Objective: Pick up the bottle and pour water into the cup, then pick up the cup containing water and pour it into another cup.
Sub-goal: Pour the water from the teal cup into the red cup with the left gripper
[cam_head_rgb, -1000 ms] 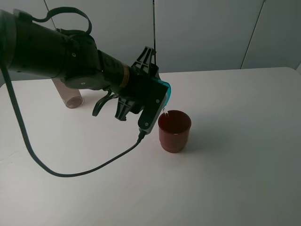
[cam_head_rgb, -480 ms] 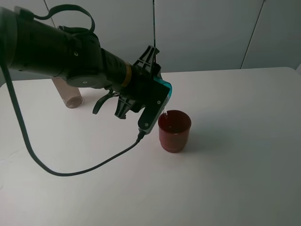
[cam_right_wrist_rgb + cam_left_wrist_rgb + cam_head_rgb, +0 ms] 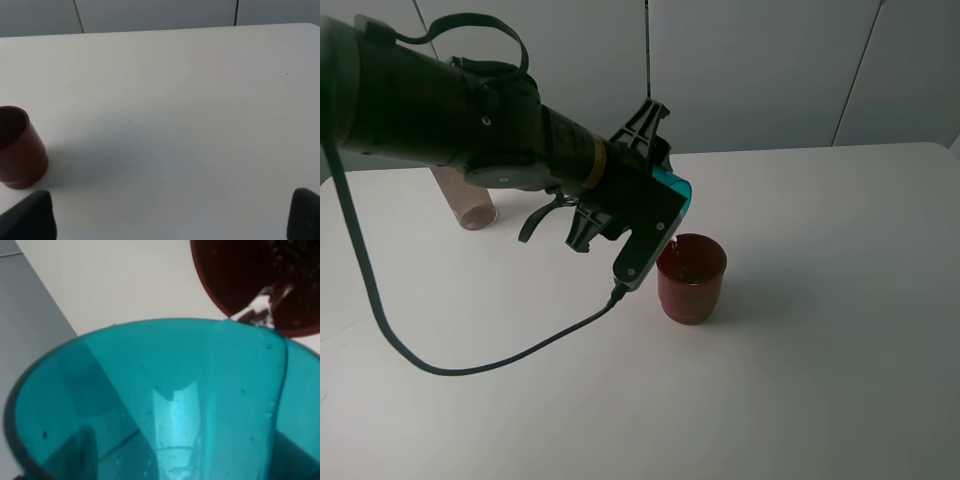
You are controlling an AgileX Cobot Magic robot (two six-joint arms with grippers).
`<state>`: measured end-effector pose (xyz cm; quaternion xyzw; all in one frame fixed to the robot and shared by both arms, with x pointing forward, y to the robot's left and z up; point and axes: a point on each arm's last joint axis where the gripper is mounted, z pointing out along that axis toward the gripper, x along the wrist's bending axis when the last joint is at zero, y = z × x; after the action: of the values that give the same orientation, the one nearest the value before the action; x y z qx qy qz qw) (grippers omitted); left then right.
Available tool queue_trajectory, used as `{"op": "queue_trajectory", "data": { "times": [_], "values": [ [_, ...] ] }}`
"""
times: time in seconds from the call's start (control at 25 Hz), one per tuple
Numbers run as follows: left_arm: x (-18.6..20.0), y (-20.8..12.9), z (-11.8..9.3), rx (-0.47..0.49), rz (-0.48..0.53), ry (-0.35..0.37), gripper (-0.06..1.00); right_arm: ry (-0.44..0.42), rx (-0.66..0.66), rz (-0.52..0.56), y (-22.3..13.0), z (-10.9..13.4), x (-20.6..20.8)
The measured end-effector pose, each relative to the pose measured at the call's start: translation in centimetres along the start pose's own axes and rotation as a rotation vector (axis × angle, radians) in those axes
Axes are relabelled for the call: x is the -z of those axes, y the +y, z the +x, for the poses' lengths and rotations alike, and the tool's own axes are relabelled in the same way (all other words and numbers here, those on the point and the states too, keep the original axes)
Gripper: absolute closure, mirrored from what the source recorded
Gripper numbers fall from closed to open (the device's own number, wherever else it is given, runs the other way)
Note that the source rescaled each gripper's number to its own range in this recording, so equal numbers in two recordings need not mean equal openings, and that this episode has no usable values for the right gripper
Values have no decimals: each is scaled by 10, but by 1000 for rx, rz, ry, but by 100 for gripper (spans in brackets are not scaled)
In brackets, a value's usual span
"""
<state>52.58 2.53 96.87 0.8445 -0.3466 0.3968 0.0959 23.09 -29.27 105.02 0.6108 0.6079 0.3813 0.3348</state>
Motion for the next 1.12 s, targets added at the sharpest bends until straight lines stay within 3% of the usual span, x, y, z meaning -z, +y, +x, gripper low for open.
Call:
{"op": "queue_trajectory", "data": {
  "times": [0.48,1.12],
  "values": [
    [2,9,18,-72,2,48,87,0,0,0,0,0,0],
    [2,8,18,-132,35,37,87,0,0,0,0,0,0]
  ]
}}
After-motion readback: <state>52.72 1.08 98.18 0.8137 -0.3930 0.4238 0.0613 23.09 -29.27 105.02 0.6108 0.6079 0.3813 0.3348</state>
